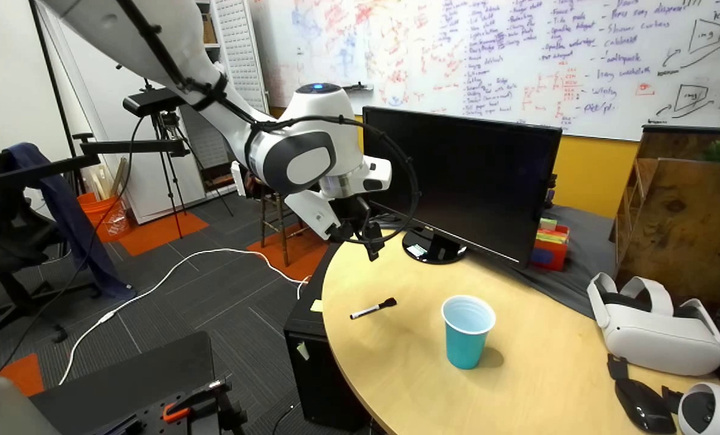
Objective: Put the marker inside the light blue cup
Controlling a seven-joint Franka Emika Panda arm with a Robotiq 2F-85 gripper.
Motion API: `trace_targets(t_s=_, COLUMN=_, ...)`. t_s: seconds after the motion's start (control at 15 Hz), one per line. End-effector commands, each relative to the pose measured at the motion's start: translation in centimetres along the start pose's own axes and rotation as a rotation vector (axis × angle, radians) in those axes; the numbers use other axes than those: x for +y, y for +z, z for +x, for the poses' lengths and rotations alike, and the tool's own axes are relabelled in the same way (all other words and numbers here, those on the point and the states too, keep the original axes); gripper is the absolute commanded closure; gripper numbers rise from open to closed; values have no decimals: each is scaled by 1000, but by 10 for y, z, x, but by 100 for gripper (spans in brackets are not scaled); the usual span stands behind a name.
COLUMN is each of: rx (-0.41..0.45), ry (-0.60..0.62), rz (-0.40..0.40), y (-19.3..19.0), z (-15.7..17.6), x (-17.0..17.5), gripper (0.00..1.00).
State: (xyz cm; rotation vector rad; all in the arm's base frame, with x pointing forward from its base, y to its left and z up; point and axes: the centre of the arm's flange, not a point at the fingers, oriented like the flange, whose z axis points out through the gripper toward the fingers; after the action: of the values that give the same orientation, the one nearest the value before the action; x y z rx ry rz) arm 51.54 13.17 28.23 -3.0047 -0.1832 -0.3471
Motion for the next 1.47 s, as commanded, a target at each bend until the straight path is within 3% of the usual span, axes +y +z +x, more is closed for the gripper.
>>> trace_targets(t_s=0.0, rx=-24, ry=4, rz=7, y=29, z=12, x=3, gripper=0)
trace_targets(t_s=0.07, rx=-23, ry=4, rz=1, y=16, z=1, x=1, gripper=0)
trace_targets(t_s=0.53, rx=-35, ry=0, rz=-6, y=21, z=-2, x=1, gripper=0)
trace_targets(t_s=1.4, rx=-78, ry=77, rz=-12, y=75, z=-12, x=6, gripper=0)
